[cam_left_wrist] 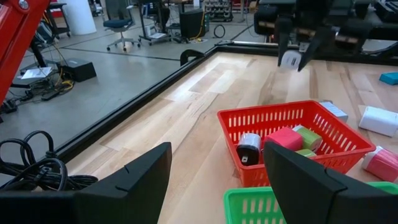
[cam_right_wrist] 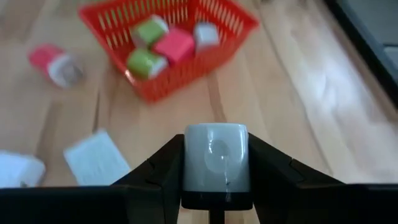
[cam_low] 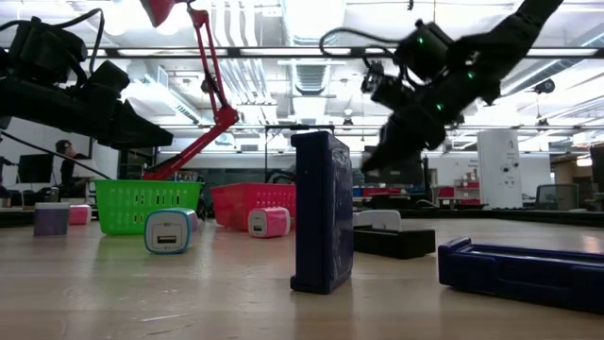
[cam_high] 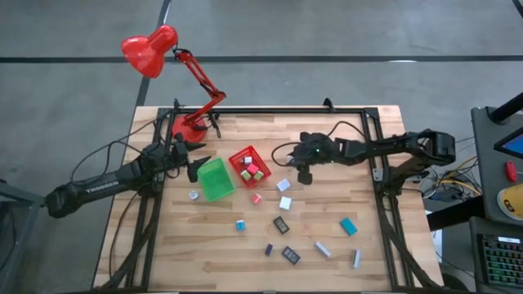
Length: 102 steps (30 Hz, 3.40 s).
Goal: Pick & Place Office items
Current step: Put the white black charger adapter into the red bin, then put the bottom white charger adapter into the red bin
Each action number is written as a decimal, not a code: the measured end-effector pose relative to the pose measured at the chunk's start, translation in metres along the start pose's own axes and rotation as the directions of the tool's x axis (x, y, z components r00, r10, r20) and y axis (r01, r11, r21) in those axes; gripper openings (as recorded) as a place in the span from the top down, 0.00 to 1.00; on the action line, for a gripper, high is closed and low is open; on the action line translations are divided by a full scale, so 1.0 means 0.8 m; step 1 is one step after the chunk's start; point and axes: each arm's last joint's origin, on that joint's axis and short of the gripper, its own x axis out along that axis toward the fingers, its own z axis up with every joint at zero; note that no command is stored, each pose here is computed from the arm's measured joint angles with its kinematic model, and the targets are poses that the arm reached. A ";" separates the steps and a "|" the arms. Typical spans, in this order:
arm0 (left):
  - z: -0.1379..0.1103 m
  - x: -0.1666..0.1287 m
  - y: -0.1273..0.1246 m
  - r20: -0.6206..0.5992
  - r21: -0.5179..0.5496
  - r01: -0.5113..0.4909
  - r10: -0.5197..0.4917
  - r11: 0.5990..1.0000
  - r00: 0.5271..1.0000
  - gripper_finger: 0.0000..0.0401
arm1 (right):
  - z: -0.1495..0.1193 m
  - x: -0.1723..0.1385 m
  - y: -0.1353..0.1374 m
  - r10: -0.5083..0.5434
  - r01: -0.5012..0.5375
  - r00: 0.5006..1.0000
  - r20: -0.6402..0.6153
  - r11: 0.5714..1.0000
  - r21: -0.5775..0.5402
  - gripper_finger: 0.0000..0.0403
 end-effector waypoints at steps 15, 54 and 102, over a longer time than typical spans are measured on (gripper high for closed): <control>0.000 0.000 0.000 0.000 0.000 0.000 0.000 1.000 1.000 0.36 | 0.082 0.043 0.006 0.033 -0.030 0.993 0.109 0.999 -0.031 0.66; -0.001 0.000 0.000 -0.006 0.000 0.000 0.000 1.000 1.000 0.36 | 0.093 0.189 0.008 0.144 -0.146 0.985 -0.100 0.989 -0.013 0.61; -0.001 0.000 0.000 -0.006 0.000 0.000 0.000 1.000 1.000 0.36 | 0.150 0.123 0.030 0.036 -0.037 0.999 -0.014 0.992 -0.117 0.42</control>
